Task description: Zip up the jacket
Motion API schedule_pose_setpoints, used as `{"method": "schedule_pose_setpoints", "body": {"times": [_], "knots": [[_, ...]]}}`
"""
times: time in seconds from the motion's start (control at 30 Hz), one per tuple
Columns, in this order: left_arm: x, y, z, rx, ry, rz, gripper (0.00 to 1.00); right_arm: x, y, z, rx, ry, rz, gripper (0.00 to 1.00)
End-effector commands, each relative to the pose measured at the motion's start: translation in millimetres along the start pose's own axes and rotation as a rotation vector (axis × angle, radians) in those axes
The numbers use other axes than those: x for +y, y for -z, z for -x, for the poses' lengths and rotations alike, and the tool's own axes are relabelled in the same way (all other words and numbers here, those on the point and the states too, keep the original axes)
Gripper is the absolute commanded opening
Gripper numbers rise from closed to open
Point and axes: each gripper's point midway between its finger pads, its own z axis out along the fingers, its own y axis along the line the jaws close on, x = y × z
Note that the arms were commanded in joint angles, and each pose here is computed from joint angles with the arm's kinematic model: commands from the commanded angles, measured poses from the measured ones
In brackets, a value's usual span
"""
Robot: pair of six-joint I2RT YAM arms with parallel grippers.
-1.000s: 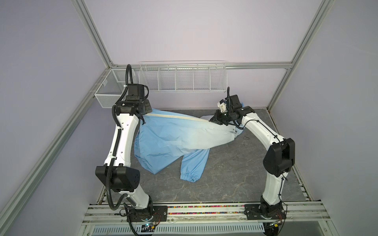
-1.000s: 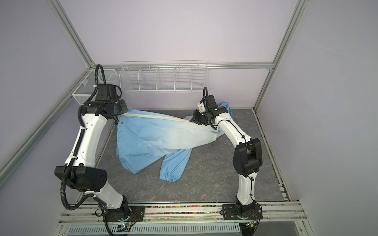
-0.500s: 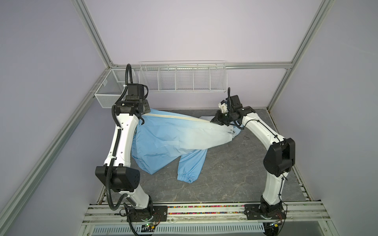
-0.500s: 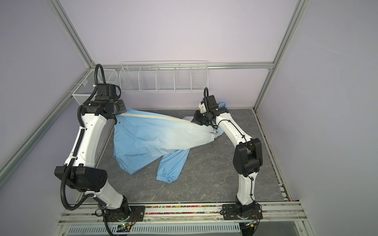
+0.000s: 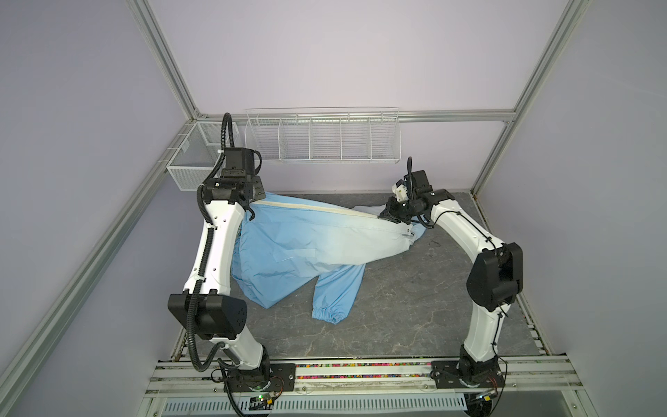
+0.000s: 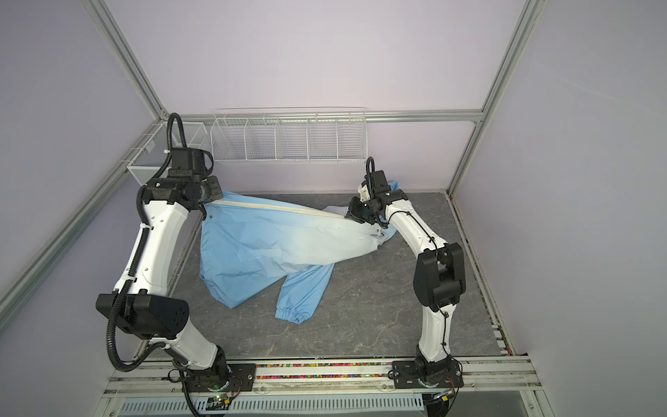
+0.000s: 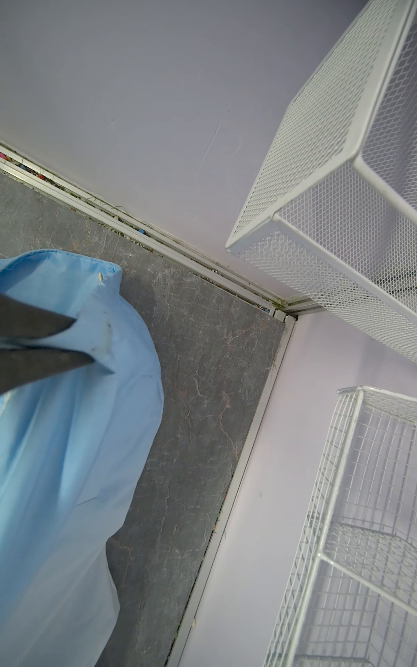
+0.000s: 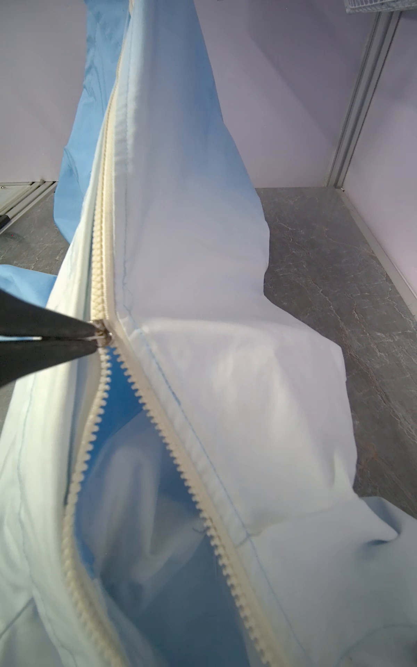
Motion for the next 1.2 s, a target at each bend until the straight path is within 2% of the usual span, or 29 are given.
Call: {"method": "schedule_pose_setpoints", "body": {"times": [0.0,1.17], "knots": [[29.0,15.2,24.4,-0.082,0.031,0.100,0.00,-28.8,13.0,3.6,-0.018,-0.021,-0.092,0.08],[25.4,16.5,21.4,-0.073,0.064,0.073,0.00,-65.9,31.9,12.6,-0.038,-0.057,-0.142,0.07]]}}
